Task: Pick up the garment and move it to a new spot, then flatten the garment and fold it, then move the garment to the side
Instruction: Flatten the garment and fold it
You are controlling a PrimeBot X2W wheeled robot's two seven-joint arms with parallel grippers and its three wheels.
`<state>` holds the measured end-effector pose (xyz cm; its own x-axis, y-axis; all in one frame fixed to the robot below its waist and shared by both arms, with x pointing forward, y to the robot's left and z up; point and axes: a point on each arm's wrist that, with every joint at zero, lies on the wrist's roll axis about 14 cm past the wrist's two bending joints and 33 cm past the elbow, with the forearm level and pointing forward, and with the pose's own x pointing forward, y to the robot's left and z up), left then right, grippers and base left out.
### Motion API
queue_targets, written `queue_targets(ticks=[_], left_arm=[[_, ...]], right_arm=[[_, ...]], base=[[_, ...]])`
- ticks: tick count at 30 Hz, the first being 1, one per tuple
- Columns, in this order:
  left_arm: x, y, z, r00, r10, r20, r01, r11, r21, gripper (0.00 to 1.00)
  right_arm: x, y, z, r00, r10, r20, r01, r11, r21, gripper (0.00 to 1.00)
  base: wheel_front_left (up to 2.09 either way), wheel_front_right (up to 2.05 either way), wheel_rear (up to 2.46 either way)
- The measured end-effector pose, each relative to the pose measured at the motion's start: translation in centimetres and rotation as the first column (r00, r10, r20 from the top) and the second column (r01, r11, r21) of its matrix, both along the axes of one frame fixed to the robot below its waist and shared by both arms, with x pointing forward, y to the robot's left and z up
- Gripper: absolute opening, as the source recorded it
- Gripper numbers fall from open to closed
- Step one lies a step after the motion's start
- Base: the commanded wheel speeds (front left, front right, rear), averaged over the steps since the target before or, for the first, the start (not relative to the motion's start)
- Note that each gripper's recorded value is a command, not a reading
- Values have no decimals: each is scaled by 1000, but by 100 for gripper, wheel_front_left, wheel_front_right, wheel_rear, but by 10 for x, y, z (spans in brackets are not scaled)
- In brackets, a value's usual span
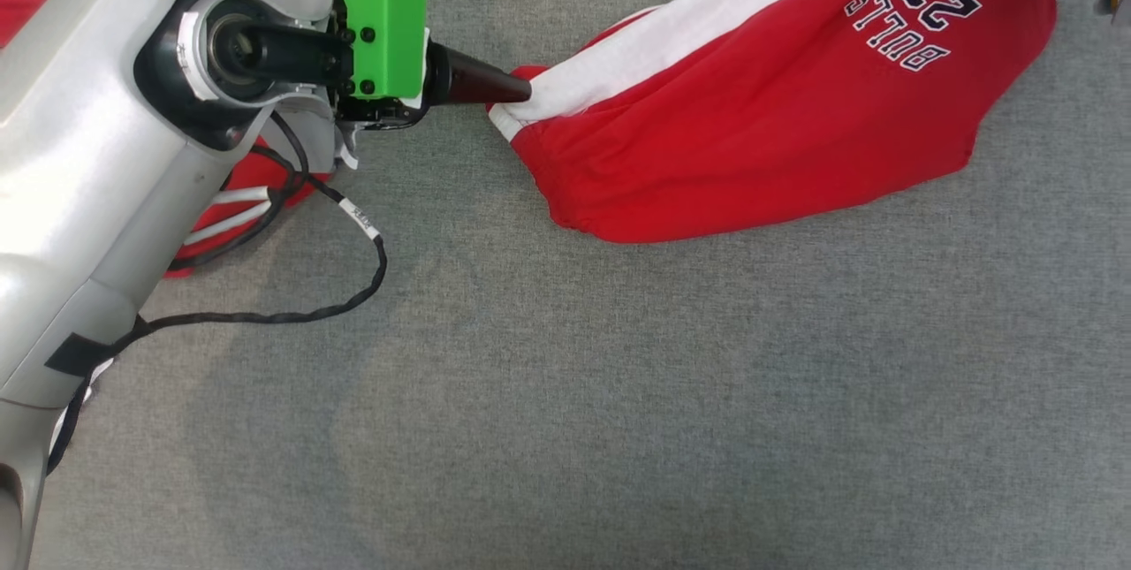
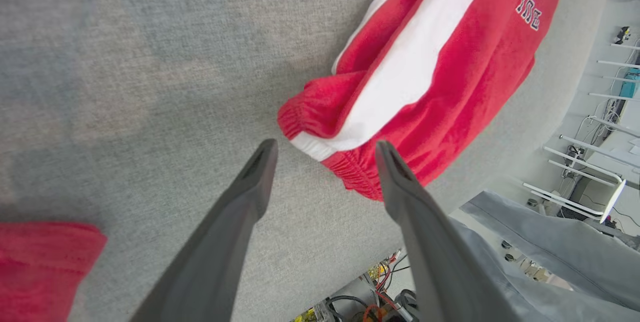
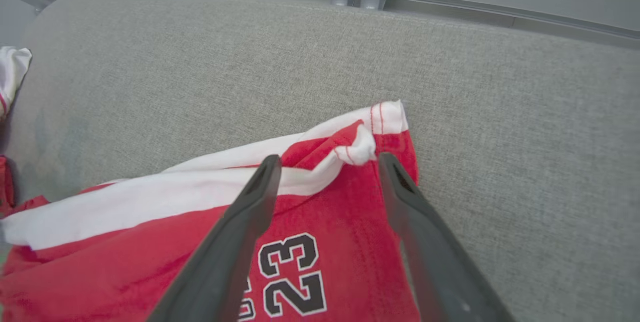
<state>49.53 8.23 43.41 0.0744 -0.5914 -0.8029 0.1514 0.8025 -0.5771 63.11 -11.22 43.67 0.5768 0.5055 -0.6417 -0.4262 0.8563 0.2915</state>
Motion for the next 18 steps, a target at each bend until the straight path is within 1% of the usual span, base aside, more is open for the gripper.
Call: queue_targets(ticks=[4,7,9,10,12,14,15,17,18], left_arm=[[0,4,18,997,-2,80,2,1000,-4,100],[13,12,39,966,6,259,-9,1000,10,100],[13,9,52,941,24,338,-12,999,-39,100],[15,11,57,913,29,407,-16,999,-37,100],[29,23,79,813,80,577,-69,997,-41,100],[36,35,98,714,151,684,-134,988,-78,100],[36,41,103,664,182,726,-165,982,-96,100],[33,50,114,578,269,770,-220,960,-171,100],[31,55,120,522,291,802,-241,952,-189,100]], right_arm=[[-1,-1,24,994,-30,109,27,999,34,100],[-3,-1,49,971,-63,229,44,995,85,100],[-9,0,64,947,-93,306,52,989,141,100],[-11,-1,73,927,-113,359,56,985,165,100],[-19,-6,91,880,-152,451,65,977,202,100],[-29,-10,101,840,-187,509,71,969,239,100],[-36,-13,103,822,-210,529,79,962,260,100],[-47,-21,108,788,-258,559,99,949,298,100],[-53,-26,111,768,-279,576,108,944,313,100]], base=[[0,0,0],[0,0,0],[0,0,0],[0,0,0],[0,0,0],[0,0,0],[0,0,0],[0,0,0],[0,0,0]])
